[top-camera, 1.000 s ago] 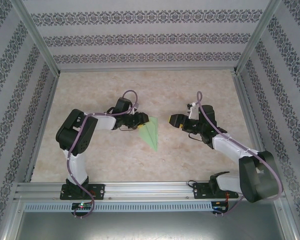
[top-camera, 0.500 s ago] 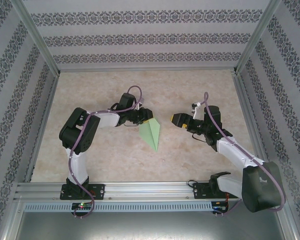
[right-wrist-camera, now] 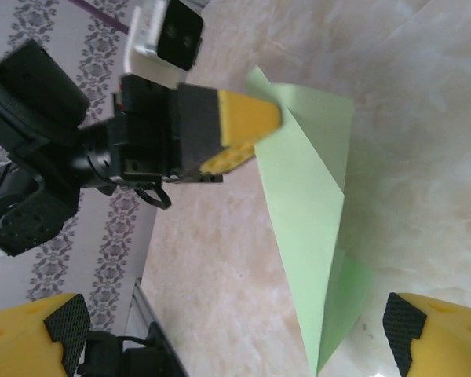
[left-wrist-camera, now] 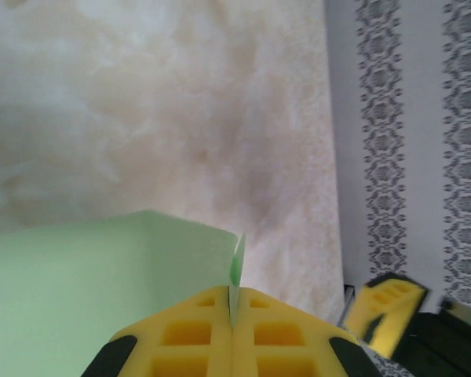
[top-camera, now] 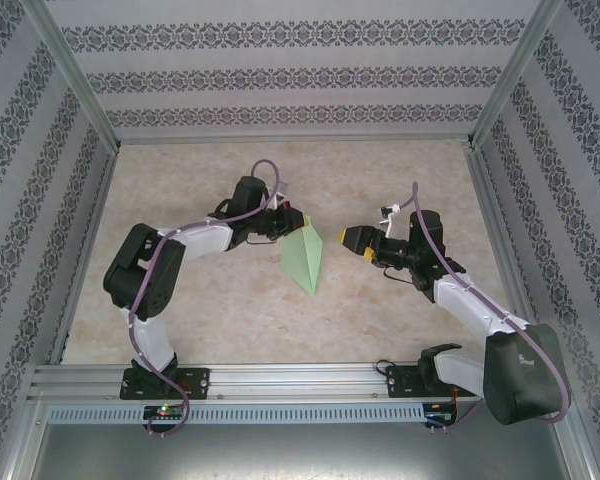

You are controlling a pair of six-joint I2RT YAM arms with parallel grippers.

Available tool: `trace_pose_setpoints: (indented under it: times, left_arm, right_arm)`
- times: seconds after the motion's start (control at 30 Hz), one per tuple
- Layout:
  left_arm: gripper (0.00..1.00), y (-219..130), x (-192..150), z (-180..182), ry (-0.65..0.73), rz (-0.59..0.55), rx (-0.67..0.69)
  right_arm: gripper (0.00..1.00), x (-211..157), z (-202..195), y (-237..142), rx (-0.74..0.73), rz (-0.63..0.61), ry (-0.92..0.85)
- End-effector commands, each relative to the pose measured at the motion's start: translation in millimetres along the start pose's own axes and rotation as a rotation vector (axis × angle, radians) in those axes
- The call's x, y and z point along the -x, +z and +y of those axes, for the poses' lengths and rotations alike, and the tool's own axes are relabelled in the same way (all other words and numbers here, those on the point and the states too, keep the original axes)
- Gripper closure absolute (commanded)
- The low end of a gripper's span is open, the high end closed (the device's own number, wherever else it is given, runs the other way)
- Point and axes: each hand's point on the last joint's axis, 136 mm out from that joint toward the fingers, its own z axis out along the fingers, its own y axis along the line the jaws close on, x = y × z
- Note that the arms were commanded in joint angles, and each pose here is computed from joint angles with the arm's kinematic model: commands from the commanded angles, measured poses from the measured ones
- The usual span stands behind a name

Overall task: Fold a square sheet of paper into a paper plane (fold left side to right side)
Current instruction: Turn over the paper at the center of the table.

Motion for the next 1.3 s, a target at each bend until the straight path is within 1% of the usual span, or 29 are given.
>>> trace_pose_setpoints:
  times: [0.0, 0.17, 0.23, 0.33, 0.5, 0.6, 0.67, 0.77, 1.03, 1.17, 1.27]
  left_arm:
    - [0.96, -35.4, 41.6, -43.8, 0.066, -0.122, -0.073]
    - [0.96, -75.9, 76.5, -92.7, 0.125, -0.236, -0.155]
    - [0.96, -90.6, 86.9, -114.1, 0.147, -0.273, -0.191]
    - [0.96, -109.0, 101.2, -143.6, 0.163, -0.323, -0.261]
    - [0.96, -128.9, 113.3, -186.1, 0.159, -0.359, -0.399]
    - [0.96, -136.7, 116.2, -201.7, 0.143, -0.363, -0.469]
    - [0.96, -138.6, 115.1, -209.6, 0.134, -0.35, -0.505]
    - [0.97, -137.3, 114.1, -210.0, 0.11, -0.335, -0.521]
    - [0.97, -128.4, 107.0, -198.6, 0.06, -0.31, -0.518]
    - [0.97, -124.4, 103.1, -198.3, 0.056, -0.3, -0.531]
    - [0.97, -120.4, 100.1, -198.3, 0.053, -0.286, -0.539]
  right_arm:
    - [0.02, 16.6, 34.6, -3.7, 0.11, -0.009, -0.043]
    - [0.02, 26.9, 62.9, -0.7, 0.19, 0.019, -0.078]
    - [0.02, 26.9, 73.9, 2.2, 0.228, 0.037, -0.105]
    - [0.02, 24.8, 81.6, 9.4, 0.248, 0.063, -0.123]
    - [0.02, 14.3, 91.7, 29.5, 0.291, 0.122, -0.12]
    - [0.03, 16.0, 94.5, 38.5, 0.317, 0.124, -0.104]
    - [0.06, 18.5, 101.9, 40.7, 0.367, 0.127, -0.1]
    - [0.11, 23.6, 112.9, 41.2, 0.425, 0.125, -0.107]
    - [0.22, 34.5, 128.3, 38.8, 0.456, 0.111, -0.139]
    - [0.32, 39.9, 132.6, 38.2, 0.461, 0.1, -0.138]
    - [0.37, 44.0, 134.5, 36.4, 0.471, 0.088, -0.135]
